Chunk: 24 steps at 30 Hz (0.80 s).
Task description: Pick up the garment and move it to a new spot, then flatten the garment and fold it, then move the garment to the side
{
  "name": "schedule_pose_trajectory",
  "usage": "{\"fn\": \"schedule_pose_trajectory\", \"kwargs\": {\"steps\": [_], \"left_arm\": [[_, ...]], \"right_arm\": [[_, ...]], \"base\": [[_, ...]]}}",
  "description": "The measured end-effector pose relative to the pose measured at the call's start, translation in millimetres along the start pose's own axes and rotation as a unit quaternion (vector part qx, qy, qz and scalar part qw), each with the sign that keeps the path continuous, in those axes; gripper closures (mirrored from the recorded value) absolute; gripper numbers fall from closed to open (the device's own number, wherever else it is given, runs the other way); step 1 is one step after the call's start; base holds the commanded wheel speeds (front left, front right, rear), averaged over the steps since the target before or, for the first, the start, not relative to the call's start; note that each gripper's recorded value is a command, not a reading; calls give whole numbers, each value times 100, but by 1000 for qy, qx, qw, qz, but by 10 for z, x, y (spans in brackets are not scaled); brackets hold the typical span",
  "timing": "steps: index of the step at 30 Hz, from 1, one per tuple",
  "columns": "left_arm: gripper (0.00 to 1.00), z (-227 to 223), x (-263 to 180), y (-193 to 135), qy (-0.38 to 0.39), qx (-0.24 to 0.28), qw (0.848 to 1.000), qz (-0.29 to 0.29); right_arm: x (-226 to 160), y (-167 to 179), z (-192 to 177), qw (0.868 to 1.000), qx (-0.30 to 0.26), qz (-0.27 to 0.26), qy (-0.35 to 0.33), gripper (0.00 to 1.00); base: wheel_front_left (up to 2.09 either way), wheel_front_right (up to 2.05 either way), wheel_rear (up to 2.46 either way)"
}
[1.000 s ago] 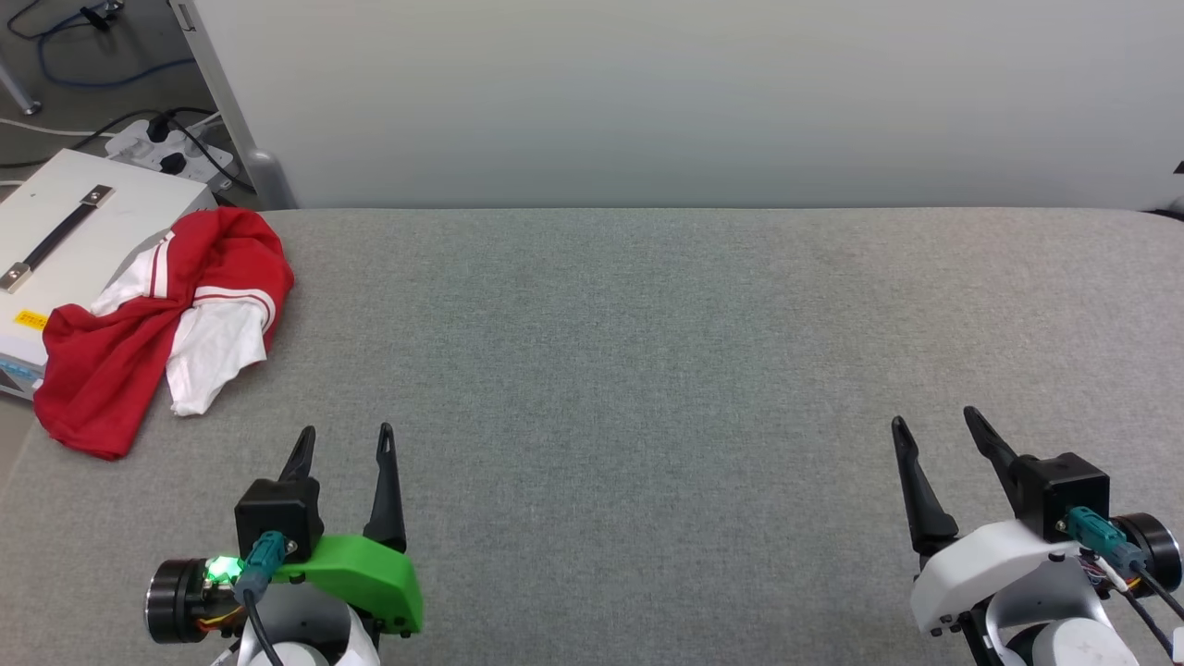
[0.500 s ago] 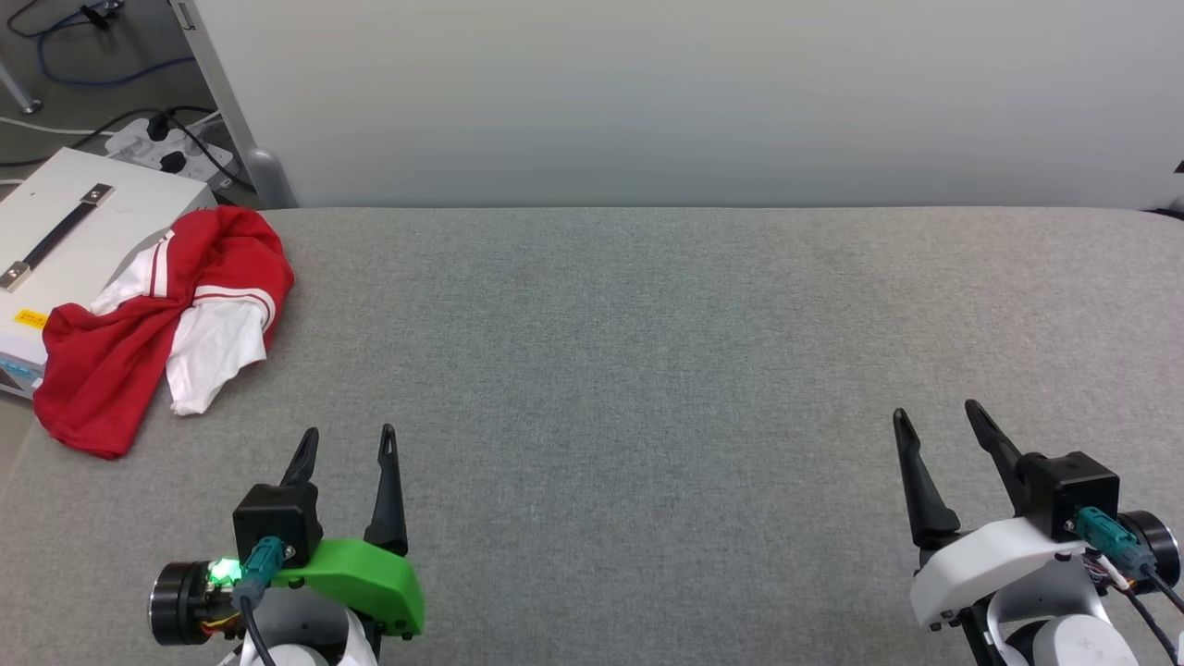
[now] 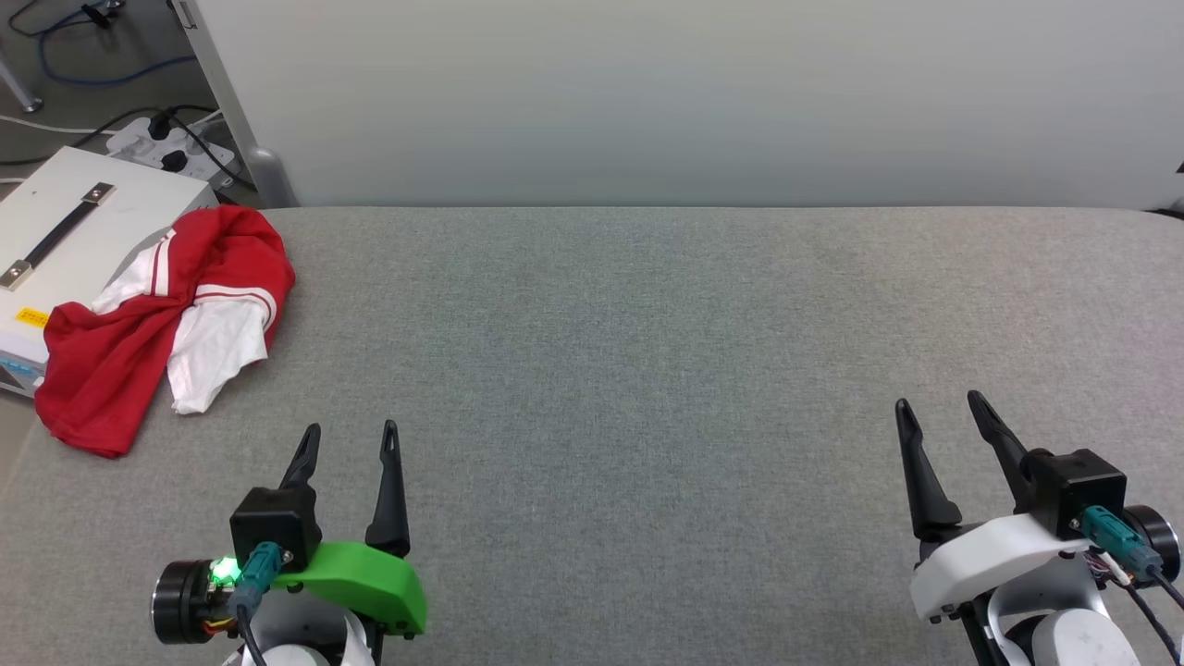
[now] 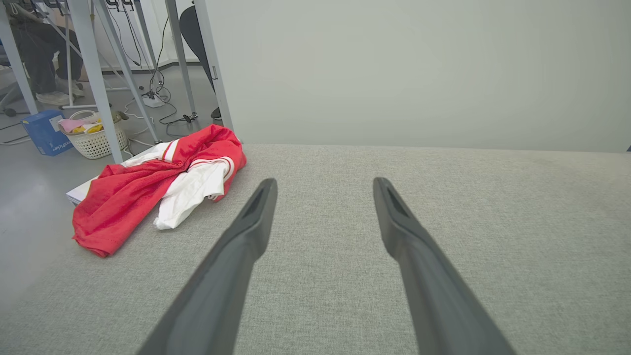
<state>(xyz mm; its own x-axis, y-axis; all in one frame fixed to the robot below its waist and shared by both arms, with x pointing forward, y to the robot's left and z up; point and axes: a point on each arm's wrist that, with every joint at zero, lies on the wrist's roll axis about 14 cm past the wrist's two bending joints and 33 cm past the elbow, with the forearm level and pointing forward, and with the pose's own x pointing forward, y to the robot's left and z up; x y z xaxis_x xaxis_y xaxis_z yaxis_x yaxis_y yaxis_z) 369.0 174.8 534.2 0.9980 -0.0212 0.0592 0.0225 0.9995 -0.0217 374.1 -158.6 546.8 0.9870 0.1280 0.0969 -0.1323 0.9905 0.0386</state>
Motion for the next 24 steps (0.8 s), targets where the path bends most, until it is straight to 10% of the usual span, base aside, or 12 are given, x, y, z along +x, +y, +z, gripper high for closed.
{"fn": "schedule_pose_trajectory", "kwargs": {"steps": [24], "left_arm": [[0, -110, -8, -57, 3, 12, 1000, -6]], "right_arm": [[34, 5, -70, 1000, -24, 3, -2, 0]], "base": [[0, 0, 0]]}}
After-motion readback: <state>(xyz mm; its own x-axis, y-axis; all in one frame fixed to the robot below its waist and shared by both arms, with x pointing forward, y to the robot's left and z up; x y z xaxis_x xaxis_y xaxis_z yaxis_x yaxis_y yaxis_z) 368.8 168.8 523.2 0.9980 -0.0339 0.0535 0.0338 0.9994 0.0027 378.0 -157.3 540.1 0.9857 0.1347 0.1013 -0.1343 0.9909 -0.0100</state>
